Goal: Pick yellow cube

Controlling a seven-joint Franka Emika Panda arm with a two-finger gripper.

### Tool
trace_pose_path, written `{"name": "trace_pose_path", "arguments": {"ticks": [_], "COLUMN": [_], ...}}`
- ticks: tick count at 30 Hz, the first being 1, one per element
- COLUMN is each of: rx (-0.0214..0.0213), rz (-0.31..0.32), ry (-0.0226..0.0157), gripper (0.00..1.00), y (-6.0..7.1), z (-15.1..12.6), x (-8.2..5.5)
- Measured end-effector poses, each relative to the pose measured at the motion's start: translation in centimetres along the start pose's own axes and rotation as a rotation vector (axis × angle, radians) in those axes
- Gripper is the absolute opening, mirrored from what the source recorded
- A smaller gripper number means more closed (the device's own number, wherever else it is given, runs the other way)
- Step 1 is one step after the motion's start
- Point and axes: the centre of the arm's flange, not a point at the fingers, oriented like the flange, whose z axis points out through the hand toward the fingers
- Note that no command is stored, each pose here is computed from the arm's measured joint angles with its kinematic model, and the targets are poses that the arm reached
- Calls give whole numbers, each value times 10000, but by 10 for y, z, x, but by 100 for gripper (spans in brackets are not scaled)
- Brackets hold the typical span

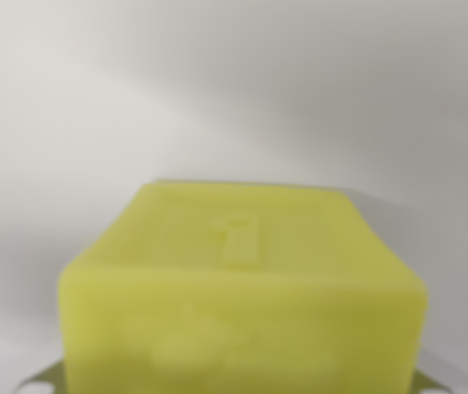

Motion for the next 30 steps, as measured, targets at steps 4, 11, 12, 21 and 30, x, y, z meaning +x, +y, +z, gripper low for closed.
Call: {"name": "trace_pose_path", "arguments": {"ticks": [4, 11, 12, 21, 30], "rx": [8, 8, 8, 9, 8], "rz": [6, 6, 6, 5, 4], "ry": [1, -1, -1, 0, -1], "gripper": [0, 0, 0, 0, 0], "y": [0, 0, 0, 0, 0], "z": [-10, -28, -30, -53, -75], "x": [0, 0, 0, 0, 0]}}
